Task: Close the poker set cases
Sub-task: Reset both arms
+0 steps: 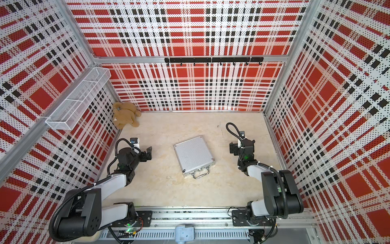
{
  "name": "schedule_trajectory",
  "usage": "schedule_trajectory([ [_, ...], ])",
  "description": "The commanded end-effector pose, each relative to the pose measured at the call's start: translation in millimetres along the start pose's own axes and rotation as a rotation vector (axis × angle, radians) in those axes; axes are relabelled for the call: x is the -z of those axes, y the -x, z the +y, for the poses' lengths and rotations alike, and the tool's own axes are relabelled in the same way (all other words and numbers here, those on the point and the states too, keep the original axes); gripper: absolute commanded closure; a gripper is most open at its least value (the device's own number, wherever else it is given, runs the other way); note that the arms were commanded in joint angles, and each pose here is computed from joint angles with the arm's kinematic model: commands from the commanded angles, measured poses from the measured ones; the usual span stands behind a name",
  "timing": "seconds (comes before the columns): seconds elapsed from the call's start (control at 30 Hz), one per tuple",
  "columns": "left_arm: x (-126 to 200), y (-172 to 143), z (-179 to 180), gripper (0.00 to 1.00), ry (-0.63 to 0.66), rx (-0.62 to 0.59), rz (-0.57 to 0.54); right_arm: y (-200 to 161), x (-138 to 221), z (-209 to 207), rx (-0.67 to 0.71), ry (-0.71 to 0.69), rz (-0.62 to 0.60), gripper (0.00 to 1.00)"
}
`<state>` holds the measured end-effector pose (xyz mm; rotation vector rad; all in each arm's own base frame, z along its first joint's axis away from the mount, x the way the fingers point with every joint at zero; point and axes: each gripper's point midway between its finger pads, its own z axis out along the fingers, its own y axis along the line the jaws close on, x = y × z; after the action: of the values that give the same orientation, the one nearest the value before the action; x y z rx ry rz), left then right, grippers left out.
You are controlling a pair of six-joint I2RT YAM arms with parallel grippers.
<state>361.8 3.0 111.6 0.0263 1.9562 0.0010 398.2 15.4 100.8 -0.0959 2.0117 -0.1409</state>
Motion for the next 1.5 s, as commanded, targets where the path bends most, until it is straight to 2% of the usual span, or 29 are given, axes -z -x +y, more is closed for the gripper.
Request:
schedule_trajectory([
  [0.0, -3, 37, 2, 0.01, 0.014, -0.022, -0.167, 25, -3, -1, 0.012, 0.003, -0.139, 0.00],
  [0.13, -16, 39, -9, 0.00, -0.041, -0.004, -0.176, 19, -6, -7, -0.018, -0.002, -0.150, 0.00],
  [0.27, -24, 33, -14, 0.01, -0.018, -0.024, -0.215, 17, -3, -8, -0.031, 0.008, -0.182, 0.00],
  [0.63, -40, 24, -8, 0.01, 0.009, -0.007, -0.165, 11, -2, -8, -0.034, 0.005, -0.205, 0.00],
  [1.1, -41, 24, -13, 0.01, 0.076, -0.060, -0.151, 11, -2, -10, -0.037, -0.006, -0.206, 0.00],
  [1.47, -44, 23, -11, 0.01, 0.061, -0.043, -0.140, 11, -2, -9, -0.037, -0.005, -0.205, 0.00],
])
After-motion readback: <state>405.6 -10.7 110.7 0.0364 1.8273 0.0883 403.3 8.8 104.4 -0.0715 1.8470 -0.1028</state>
